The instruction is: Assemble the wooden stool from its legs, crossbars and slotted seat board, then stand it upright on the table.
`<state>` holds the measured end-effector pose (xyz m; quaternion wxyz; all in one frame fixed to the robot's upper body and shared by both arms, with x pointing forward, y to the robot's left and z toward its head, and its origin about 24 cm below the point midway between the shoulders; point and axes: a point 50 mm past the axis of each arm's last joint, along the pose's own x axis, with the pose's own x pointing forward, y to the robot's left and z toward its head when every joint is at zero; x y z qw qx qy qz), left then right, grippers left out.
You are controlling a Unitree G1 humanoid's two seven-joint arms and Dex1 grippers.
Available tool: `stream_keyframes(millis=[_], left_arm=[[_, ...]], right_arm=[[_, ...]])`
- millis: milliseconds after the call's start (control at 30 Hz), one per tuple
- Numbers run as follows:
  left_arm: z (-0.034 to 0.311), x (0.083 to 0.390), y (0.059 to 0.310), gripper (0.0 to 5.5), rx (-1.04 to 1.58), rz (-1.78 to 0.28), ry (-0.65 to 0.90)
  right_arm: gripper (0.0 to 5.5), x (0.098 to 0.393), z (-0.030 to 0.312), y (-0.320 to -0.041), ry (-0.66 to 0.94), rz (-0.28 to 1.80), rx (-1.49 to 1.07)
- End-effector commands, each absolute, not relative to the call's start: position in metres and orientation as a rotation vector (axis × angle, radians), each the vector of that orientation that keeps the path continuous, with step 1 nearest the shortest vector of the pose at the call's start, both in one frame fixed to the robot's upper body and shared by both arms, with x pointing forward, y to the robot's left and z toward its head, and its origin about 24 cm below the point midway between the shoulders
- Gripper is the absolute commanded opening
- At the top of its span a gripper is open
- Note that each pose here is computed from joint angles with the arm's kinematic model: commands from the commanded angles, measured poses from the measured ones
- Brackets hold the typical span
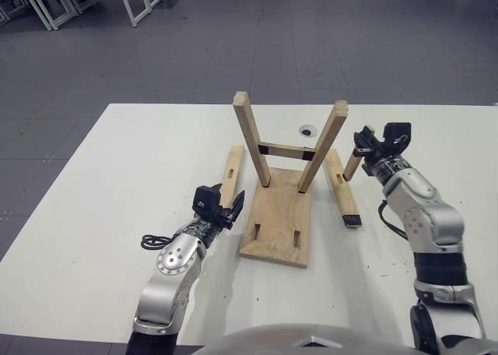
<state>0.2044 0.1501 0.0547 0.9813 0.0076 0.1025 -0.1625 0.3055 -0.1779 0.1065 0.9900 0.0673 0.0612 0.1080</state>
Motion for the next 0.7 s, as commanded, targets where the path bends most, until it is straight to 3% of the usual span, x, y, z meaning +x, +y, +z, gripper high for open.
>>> stream_keyframes(millis=[33, 333, 600, 700], left_arm=[[0.053, 0.207, 0.149, 3.15, 0.031, -0.316, 0.219], [0.053, 0.209, 0.149, 3.15, 0.048, -0.325, 0.219], [0.054, 0.209, 0.145, 3.15, 0.041, -0.324, 0.222], [0.054, 0.209, 0.144, 3.15, 0.041, -0.329, 0.226]], right_arm=[[0.41, 0.315, 0.102, -0.171, 0.097, 0.220, 0.112], [0.41, 0.312, 0.069, -0.173, 0.144, 0.138, 0.079], [0.41, 0.237, -0.016, -0.186, 0.315, 0.025, -0.005], [0.41, 0.232, -0.023, -0.192, 0.313, -0.001, -0.005]])
